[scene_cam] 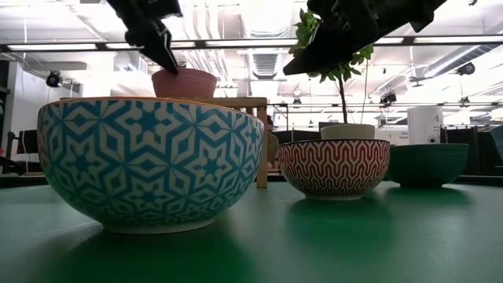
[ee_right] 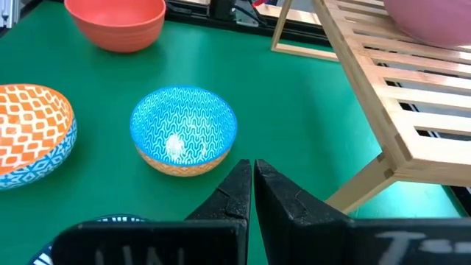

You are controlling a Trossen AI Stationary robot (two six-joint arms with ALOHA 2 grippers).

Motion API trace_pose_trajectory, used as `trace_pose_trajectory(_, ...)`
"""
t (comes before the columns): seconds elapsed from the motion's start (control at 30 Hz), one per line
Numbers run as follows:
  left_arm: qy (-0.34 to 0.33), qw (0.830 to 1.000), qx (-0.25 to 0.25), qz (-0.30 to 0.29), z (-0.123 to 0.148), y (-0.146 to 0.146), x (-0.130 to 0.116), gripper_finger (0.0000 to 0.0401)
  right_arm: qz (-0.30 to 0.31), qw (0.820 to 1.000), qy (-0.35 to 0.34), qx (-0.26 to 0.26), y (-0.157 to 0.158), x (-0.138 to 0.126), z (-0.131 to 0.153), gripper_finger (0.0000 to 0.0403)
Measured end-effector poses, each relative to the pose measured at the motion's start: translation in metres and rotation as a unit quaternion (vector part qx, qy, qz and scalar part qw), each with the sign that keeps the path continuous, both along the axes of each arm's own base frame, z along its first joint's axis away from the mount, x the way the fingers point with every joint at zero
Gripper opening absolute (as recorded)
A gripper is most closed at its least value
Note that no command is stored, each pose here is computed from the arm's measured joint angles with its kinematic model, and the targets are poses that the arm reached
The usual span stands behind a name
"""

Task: Place and stack bowls onto a shelf
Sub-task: Put the pink bowl on the shelf

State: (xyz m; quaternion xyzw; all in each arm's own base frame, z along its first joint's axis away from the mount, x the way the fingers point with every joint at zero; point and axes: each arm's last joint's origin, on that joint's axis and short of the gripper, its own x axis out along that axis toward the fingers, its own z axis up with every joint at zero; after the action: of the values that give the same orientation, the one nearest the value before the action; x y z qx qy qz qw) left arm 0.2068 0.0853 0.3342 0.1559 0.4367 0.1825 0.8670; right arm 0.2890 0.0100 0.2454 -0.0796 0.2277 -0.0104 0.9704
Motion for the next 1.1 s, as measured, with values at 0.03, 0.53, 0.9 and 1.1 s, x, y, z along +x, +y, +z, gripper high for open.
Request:
trace_pose_trajectory(0.03,0.005,1.0,-0.005,0.001,-0.002,0.002,0.0,0.0153,0.0,1.0,0.003,0.0,0.0,0.0,-0.001,0.0009)
trace_pose_trajectory(0.53,0.049,0.998,0.013,0.022,-0.001,0.0,-0.011,0.0008,0.0,1.0,0.016,-0.001,0.0,-0.002,-0.006,0.0009)
trace_pose_trajectory(0.9,0.107,0.988,-0.027,0.109,0.016,-0.009,-0.04,0.0002,-0.001,1.0,0.015,0.001,0.0,-0.002,-0.006,0.0009)
trace_pose_trajectory(1.1,0.099,0.987,-0.033,0.118,0.012,-0.009,-0.04,0.0001,-0.002,1.0,0.015,0.003,0.0,-0.002,-0.006,0.0009)
